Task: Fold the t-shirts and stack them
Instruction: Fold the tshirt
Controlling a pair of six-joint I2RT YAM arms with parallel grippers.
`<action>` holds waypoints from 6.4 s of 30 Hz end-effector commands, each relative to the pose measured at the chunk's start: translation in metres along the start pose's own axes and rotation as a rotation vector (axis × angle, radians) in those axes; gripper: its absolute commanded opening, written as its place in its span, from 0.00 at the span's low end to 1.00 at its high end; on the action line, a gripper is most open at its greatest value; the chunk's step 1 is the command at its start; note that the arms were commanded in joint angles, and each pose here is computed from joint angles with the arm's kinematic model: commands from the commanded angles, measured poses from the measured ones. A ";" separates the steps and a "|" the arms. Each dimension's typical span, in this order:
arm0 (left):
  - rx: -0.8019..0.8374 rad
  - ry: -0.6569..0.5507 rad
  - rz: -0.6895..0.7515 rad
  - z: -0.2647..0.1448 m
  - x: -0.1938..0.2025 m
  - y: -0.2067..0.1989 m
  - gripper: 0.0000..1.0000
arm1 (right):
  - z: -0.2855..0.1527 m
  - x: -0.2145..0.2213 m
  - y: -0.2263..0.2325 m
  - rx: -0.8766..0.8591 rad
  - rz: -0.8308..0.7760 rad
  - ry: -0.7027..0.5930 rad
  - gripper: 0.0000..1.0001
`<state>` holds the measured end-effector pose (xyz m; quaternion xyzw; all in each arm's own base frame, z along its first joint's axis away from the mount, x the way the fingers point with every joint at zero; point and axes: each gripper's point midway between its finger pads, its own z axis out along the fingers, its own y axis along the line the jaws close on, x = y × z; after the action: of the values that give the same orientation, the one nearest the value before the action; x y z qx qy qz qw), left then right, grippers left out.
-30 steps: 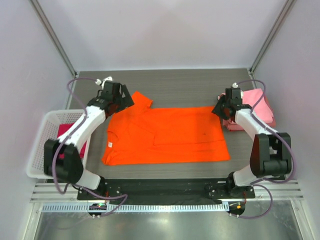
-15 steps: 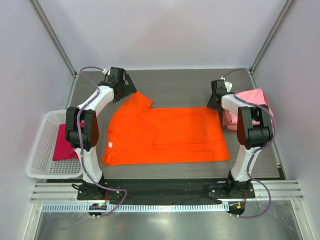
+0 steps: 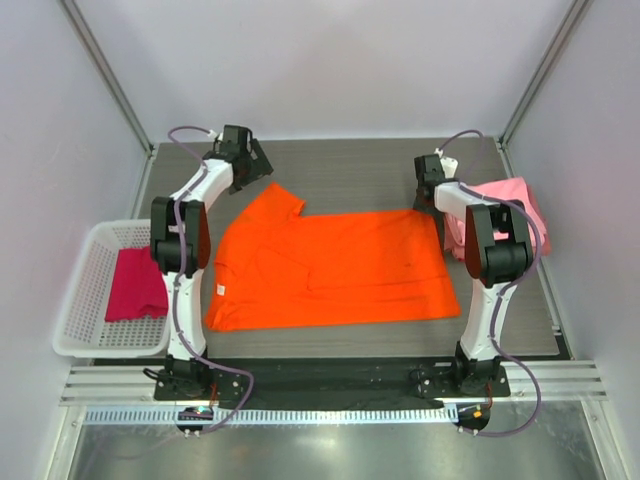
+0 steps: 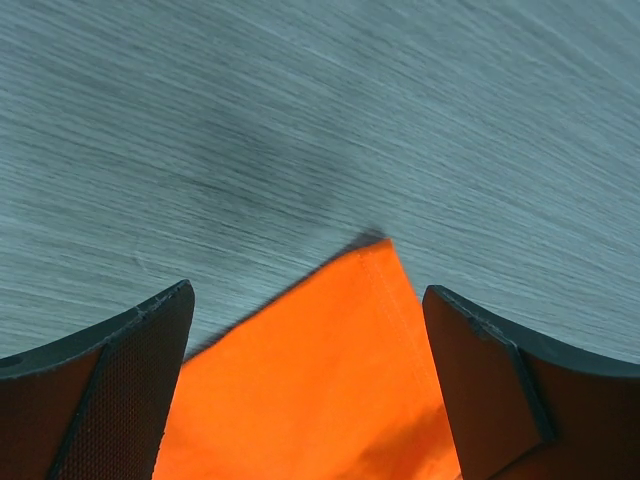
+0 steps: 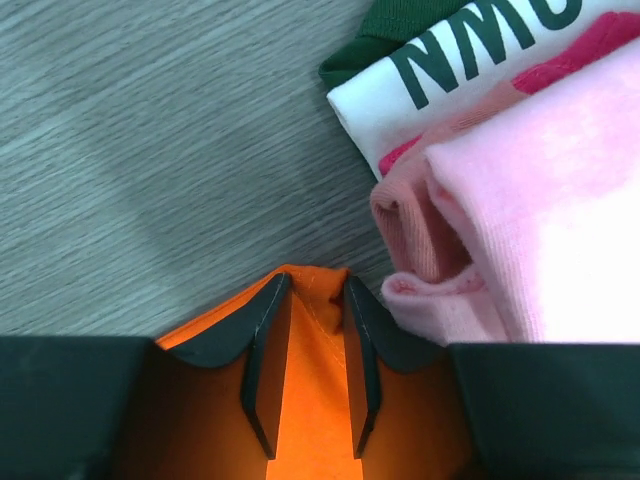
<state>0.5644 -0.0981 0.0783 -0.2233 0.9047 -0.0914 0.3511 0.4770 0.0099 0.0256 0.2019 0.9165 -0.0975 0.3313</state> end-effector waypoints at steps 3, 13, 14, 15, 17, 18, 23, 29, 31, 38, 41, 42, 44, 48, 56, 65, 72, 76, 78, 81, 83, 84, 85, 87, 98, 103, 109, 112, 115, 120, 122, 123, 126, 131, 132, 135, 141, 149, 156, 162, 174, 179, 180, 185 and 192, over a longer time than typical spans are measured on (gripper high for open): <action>0.006 0.009 0.024 0.000 -0.006 -0.001 0.94 | 0.004 0.000 0.000 0.009 -0.006 -0.003 0.31; 0.092 0.103 0.013 0.024 0.013 -0.016 0.80 | 0.000 -0.003 0.003 -0.019 0.002 -0.014 0.30; 0.111 0.118 0.020 0.026 0.017 -0.019 0.80 | 0.000 -0.003 0.003 -0.020 0.001 -0.013 0.30; 0.122 0.131 0.025 0.031 0.021 -0.021 0.80 | 0.000 -0.002 0.003 -0.020 0.000 -0.012 0.30; 0.151 0.160 0.033 0.036 0.027 -0.026 0.79 | 0.000 -0.003 0.004 -0.024 0.002 -0.011 0.28; 0.152 0.179 0.037 0.038 0.033 -0.026 0.77 | -0.001 -0.002 0.005 -0.028 -0.003 -0.008 0.26; 0.158 0.235 0.065 0.047 0.049 -0.035 0.64 | -0.001 -0.003 0.003 -0.024 -0.003 -0.011 0.26; 0.140 0.228 0.079 0.050 0.049 -0.030 0.25 | -0.001 -0.002 0.005 -0.033 -0.002 -0.005 0.23; 0.144 0.230 0.087 0.049 0.050 -0.031 0.20 | -0.001 -0.002 0.006 -0.037 -0.001 -0.005 0.23; 0.150 0.225 0.123 0.047 0.049 -0.030 0.06 | -0.001 -0.001 0.006 -0.036 -0.002 -0.003 0.23; 0.164 0.226 0.115 0.047 0.048 -0.034 0.00 | -0.003 -0.005 0.007 -0.040 0.007 -0.012 0.19; 0.172 0.228 0.109 0.046 0.047 -0.034 0.00 | -0.002 -0.006 0.008 -0.042 0.009 -0.012 0.17; 0.190 0.206 0.089 0.044 0.037 -0.036 0.00 | -0.002 -0.015 0.014 -0.052 0.019 -0.023 0.08; 0.246 0.191 -0.004 0.045 0.016 -0.033 0.00 | 0.000 -0.028 0.026 -0.079 0.050 -0.027 0.01; 0.316 0.123 -0.090 0.054 -0.033 -0.037 0.00 | 0.008 -0.055 0.039 -0.071 0.078 -0.059 0.01; 0.385 0.036 -0.084 0.039 -0.067 -0.048 0.00 | -0.004 -0.082 0.039 -0.065 0.068 -0.116 0.01; 0.399 -0.034 0.012 -0.012 -0.062 -0.065 0.00 | -0.027 -0.085 0.039 -0.117 0.079 -0.122 0.01; 0.378 -0.082 0.071 -0.041 -0.060 -0.073 0.00 | -0.034 -0.077 0.031 -0.108 0.068 -0.116 0.01; 0.376 -0.080 0.084 -0.052 -0.054 -0.074 0.00 | -0.038 -0.072 0.026 -0.103 0.066 -0.112 0.01; 0.368 -0.079 0.110 -0.065 -0.043 -0.075 0.00 | -0.045 -0.069 0.024 -0.114 0.062 -0.111 0.01; 0.365 -0.088 0.127 -0.074 -0.041 -0.074 0.00 | -0.047 -0.065 0.023 -0.124 0.055 -0.104 0.01; 0.357 -0.097 0.130 -0.081 -0.039 -0.071 0.00 | -0.051 -0.066 0.023 -0.133 0.055 -0.106 0.01; 0.354 -0.102 0.133 -0.086 -0.038 -0.070 0.00 | -0.051 -0.065 0.023 -0.139 0.053 -0.104 0.02; 0.343 -0.114 0.142 -0.094 -0.036 -0.065 0.00 | -0.053 -0.061 0.025 -0.154 0.046 -0.093 0.02; 0.325 -0.180 0.218 -0.166 0.000 -0.054 0.00 | -0.071 -0.047 0.013 -0.165 0.045 -0.085 0.02; 0.348 -0.203 0.237 -0.196 0.013 -0.048 0.00 | -0.077 -0.041 0.007 -0.166 0.045 -0.081 0.02; 0.316 -0.227 0.237 -0.221 0.031 -0.035 0.00 | -0.088 -0.036 -0.005 -0.144 0.052 -0.096 0.02; 0.310 -0.231 0.246 -0.231 0.042 -0.030 0.00 | -0.095 -0.031 -0.014 -0.128 0.057 -0.104 0.02; 0.313 -0.245 0.248 -0.243 0.047 -0.026 0.00 | -0.097 -0.022 -0.021 -0.115 0.057 -0.097 0.01; 0.279 -0.245 0.263 -0.258 0.057 -0.009 0.00 | -0.106 -0.011 -0.030 -0.117 0.063 -0.102 0.02; 0.264 -0.248 0.263 -0.267 0.061 0.001 0.00 | -0.110 -0.006 -0.034 -0.117 0.066 -0.105 0.02; 0.257 -0.249 0.263 -0.268 0.063 0.004 0.00 | -0.111 -0.006 -0.035 -0.120 0.068 -0.109 0.02; 0.250 -0.246 0.264 -0.276 0.072 0.014 0.00 | -0.116 -0.001 -0.039 -0.126 0.079 -0.113 0.02; 0.236 -0.248 0.261 -0.289 0.081 0.027 0.00 | -0.121 0.009 -0.045 -0.129 0.094 -0.119 0.02; 0.237 -0.249 0.260 -0.292 0.084 0.030 0.00 | -0.124 0.009 -0.047 -0.132 0.100 -0.127 0.02; 0.240 -0.240 0.256 -0.298 0.091 0.036 0.00 | -0.123 0.016 -0.051 -0.122 0.106 -0.127 0.02; 0.218 -0.190 0.240 -0.297 0.115 0.054 0.00 | -0.125 0.029 -0.055 -0.139 0.159 -0.138 0.02; 0.273 -0.090 0.160 -0.293 0.167 0.075 0.00 | -0.123 0.055 -0.064 -0.177 0.285 -0.204 0.05; 0.340 -0.109 0.069 -0.309 0.179 0.081 0.45 | -0.133 0.059 -0.083 -0.158 0.344 -0.292 0.53; 0.331 -0.169 0.037 -0.317 0.166 0.084 0.56 | -0.162 0.041 -0.070 -0.307 0.336 -0.405 0.54; 0.139 -0.140 0.005 -0.256 0.121 0.055 0.77 | -0.130 0.058 -0.034 -0.229 0.160 -0.177 0.45; 0.102 -0.099 -0.119 -0.218 0.104 0.051 0.77 | -0.119 0.083 -0.049 -0.146 0.153 -0.125 0.38; 0.085 -0.069 -0.130 -0.204 0.109 0.053 0.77 | -0.118 0.088 -0.050 -0.146 0.159 -0.112 0.35; 0.030 -0.019 -0.226 -0.164 0.109 0.063 0.75 | -0.118 0.121 -0.051 -0.177 0.170 -0.021 0.24; -0.134 0.041 -0.274 -0.134 0.124 0.094 0.61 | -0.127 0.118 -0.061 -0.141 0.186 -0.022 0.11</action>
<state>0.3434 -0.0792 0.0521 -0.3360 0.8991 -0.0798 0.2692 0.2929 0.0312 0.0371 0.2469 0.9040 -0.0082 0.3491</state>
